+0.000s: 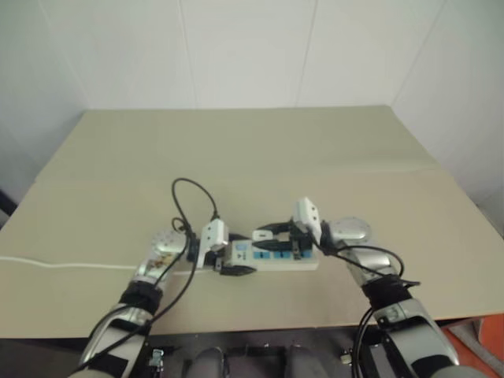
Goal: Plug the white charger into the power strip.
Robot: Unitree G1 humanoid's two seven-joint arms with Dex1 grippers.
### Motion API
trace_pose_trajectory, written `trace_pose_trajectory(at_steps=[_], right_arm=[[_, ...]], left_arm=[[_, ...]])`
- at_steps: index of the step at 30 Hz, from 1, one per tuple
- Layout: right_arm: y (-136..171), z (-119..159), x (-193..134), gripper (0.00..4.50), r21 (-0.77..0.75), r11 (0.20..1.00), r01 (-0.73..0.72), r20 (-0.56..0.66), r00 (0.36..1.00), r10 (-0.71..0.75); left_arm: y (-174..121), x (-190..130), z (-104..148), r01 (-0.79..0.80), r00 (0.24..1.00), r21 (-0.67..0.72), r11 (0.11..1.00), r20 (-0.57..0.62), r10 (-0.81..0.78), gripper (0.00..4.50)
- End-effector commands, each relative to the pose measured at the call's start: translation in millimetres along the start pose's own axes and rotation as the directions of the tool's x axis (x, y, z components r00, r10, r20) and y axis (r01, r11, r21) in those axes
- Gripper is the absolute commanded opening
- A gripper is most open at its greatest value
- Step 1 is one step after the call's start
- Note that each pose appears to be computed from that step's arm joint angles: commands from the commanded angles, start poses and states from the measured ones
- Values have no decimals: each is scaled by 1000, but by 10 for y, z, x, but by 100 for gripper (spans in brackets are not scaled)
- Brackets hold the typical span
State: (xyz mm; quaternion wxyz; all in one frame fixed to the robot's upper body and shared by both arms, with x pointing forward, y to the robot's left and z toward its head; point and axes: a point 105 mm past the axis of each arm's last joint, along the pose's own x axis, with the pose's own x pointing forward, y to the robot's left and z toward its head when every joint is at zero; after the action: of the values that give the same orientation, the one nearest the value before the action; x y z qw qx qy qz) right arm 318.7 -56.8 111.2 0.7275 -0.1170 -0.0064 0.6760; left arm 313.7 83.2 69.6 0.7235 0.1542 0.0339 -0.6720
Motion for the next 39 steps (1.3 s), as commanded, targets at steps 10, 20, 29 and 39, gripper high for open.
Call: trace_pose_trajectory(at_steps=[10, 20, 29, 39], right_arm=[[264, -529, 65, 153, 159, 985, -60, -161, 983, 86], [259, -382, 88, 449, 89, 995, -53, -136, 989, 65], [222, 17, -325, 450, -22, 999, 39, -93, 995, -41], [281, 498, -1158, 450, -130, 968, 217, -130, 964, -233]], left_arm=[[-72, 26, -8, 42, 999, 1, 999, -9, -42, 334], [-57, 47, 0, 39, 999, -1, 999, -5, -39, 334], [36, -49, 132, 21, 1000, 15, 1000, 12, -21, 446], [-35, -702, 812, 24, 998, 148, 989, 60, -34, 446]])
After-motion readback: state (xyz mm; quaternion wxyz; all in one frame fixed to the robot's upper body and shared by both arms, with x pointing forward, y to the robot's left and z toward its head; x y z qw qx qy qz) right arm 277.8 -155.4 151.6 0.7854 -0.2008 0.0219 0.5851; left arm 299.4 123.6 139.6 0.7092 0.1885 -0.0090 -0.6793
